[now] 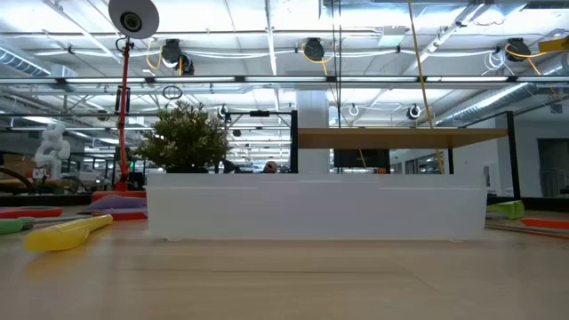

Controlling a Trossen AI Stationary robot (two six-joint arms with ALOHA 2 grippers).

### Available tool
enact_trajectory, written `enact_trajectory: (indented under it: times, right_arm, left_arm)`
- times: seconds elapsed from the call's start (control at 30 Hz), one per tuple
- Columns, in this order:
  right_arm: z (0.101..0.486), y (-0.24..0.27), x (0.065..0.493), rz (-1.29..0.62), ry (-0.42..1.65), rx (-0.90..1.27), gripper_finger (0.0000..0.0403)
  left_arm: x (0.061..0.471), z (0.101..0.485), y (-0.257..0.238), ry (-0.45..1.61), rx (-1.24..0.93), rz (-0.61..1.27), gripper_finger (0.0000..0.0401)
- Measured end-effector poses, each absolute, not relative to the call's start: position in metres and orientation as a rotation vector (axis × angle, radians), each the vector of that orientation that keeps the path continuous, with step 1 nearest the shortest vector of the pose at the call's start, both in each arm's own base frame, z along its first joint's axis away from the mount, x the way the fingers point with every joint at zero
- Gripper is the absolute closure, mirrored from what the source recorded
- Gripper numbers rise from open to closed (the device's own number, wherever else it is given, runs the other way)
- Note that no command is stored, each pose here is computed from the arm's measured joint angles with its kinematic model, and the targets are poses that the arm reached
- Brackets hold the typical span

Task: Pack school essentials
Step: Put the black pencil into the pink supply box

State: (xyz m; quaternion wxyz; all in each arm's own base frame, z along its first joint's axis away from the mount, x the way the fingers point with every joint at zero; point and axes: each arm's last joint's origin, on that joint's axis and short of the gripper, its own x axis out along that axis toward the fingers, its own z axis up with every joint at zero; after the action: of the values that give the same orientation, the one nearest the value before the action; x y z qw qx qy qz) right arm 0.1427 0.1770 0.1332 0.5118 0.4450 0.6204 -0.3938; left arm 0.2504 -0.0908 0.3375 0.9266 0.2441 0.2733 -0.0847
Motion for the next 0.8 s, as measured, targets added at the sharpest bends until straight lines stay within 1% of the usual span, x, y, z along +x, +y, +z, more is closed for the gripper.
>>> enact_trajectory:
  times: [0.17,0.27,0.4,0.6,0.8]
  right_arm:
    - [0.134,0.177,0.143,-0.921,1.493,1.063,0.0376]
    - [0.138,0.176,0.143,-0.896,1.459,1.064,0.0376]
    - [0.145,0.173,0.145,-0.836,1.345,1.071,0.0376]
    - [0.156,0.170,0.152,-0.699,1.178,1.024,0.0376]
    - [0.162,0.166,0.169,-0.548,1.030,0.933,0.0378]
  left_arm:
    - [0.250,0.338,-0.091,0.561,0.494,-0.172,0.0375]
    - [0.250,0.338,-0.091,0.561,0.494,-0.172,0.0375]
    - [0.250,0.338,-0.091,0.561,0.494,-0.172,0.0375]
    - [0.250,0.338,-0.091,0.561,0.490,-0.171,0.0375]
    - [0.250,0.338,-0.091,0.562,0.480,-0.168,0.0375]
